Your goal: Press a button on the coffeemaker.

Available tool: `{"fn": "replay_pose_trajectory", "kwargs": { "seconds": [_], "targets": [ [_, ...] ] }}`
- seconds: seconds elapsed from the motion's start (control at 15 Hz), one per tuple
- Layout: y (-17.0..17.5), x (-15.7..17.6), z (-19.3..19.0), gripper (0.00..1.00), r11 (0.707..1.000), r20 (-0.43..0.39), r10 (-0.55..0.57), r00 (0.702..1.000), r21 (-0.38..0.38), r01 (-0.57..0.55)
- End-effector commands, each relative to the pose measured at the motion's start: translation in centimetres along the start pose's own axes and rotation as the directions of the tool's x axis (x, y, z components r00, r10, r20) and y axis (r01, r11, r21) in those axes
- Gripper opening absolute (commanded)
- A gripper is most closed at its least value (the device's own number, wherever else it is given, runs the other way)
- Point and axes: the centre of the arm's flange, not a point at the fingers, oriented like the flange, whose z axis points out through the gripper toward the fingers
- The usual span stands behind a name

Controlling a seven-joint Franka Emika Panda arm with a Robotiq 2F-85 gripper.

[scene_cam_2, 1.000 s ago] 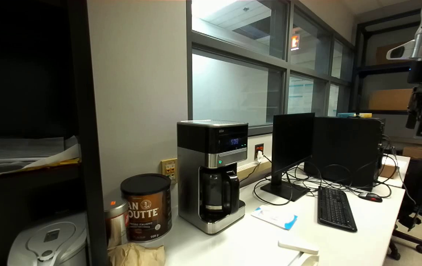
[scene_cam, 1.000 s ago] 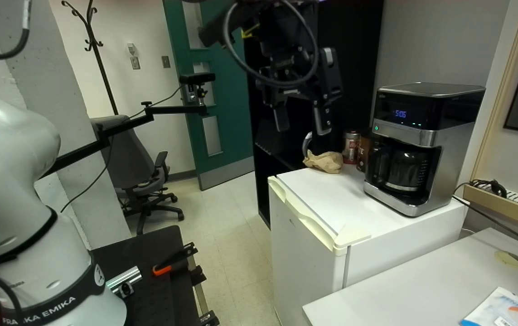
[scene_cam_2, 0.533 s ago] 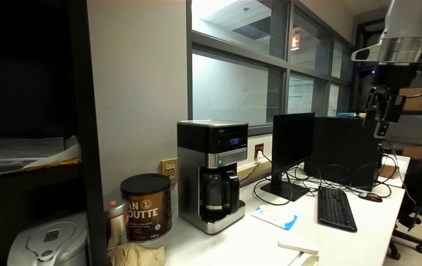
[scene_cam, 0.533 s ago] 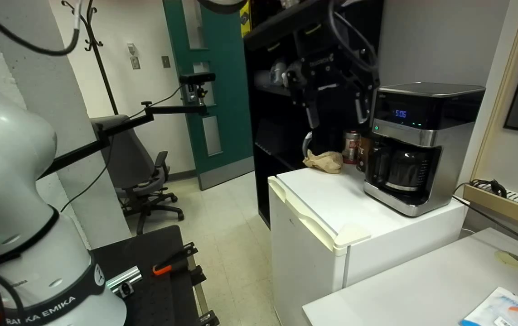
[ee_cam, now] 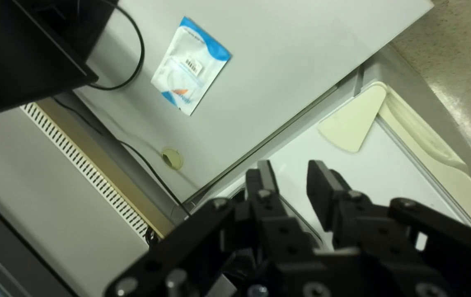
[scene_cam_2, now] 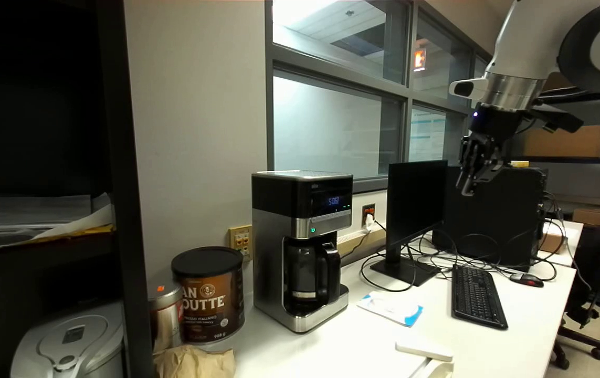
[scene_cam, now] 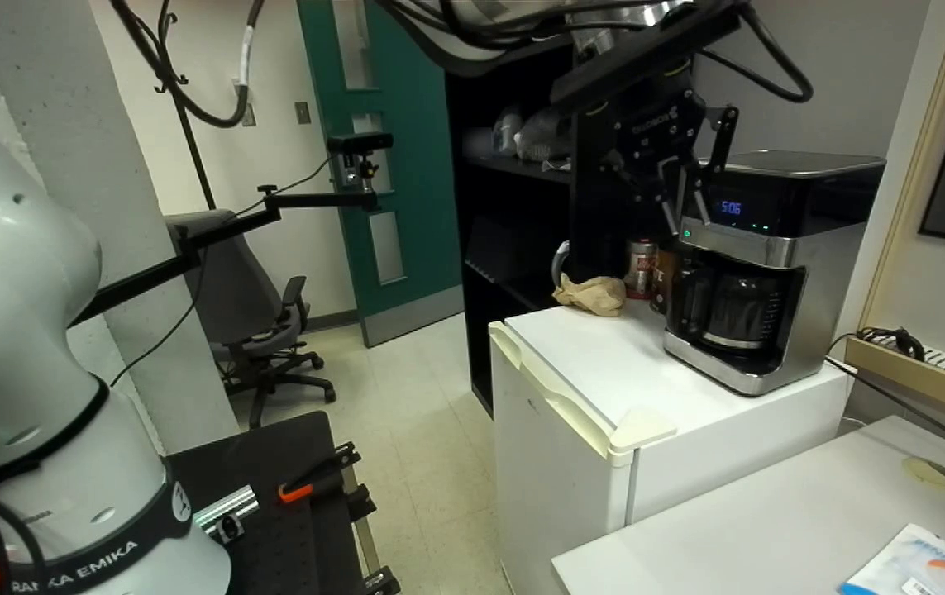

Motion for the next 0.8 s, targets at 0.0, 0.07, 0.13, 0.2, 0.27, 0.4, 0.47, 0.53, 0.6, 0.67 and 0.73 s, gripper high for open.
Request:
{"fn": "replay_pose_trajectory", "kwargs": {
  "seconds": [0.0, 0.07, 0.13, 0.2, 0.27, 0.4, 0.47, 0.53, 0.6, 0.67, 0.73],
  "targets": [
    [1.3, 3.7, 2.2, 0.00, 0.992, -0.055, -0.113, 0.992, -0.067, 0.109],
    [1.3, 4.5, 2.8, 0.00, 0.989, -0.074, -0.133, 0.988, -0.077, 0.128],
    [1.3, 5.2, 3.3, 0.00, 0.986, -0.092, -0.153, 0.984, -0.087, 0.145],
    [1.2, 5.9, 3.8, 0.00, 0.982, -0.109, -0.170, 0.979, -0.102, 0.159],
    [1.3, 6.5, 4.4, 0.01, 0.978, -0.125, -0.186, 0.975, -0.117, 0.172],
    [1.5, 7.6, 5.4, 0.00, 0.972, -0.149, -0.205, 0.967, -0.145, 0.183],
    [1.7, 8.1, 5.9, 0.00, 0.970, -0.160, -0.212, 0.964, -0.153, 0.188],
    [1.9, 8.5, 6.5, 0.00, 0.969, -0.166, -0.214, 0.963, -0.159, 0.189],
    [2.1, 8.9, 7.0, 0.00, 0.968, -0.177, -0.218, 0.960, -0.168, 0.189],
    [2.2, 9.1, 7.5, 0.00, 0.967, -0.186, -0.218, 0.958, -0.174, 0.187],
    [2.4, 9.5, 7.9, 0.00, 0.966, -0.193, -0.220, 0.956, -0.180, 0.186]
  ]
}}
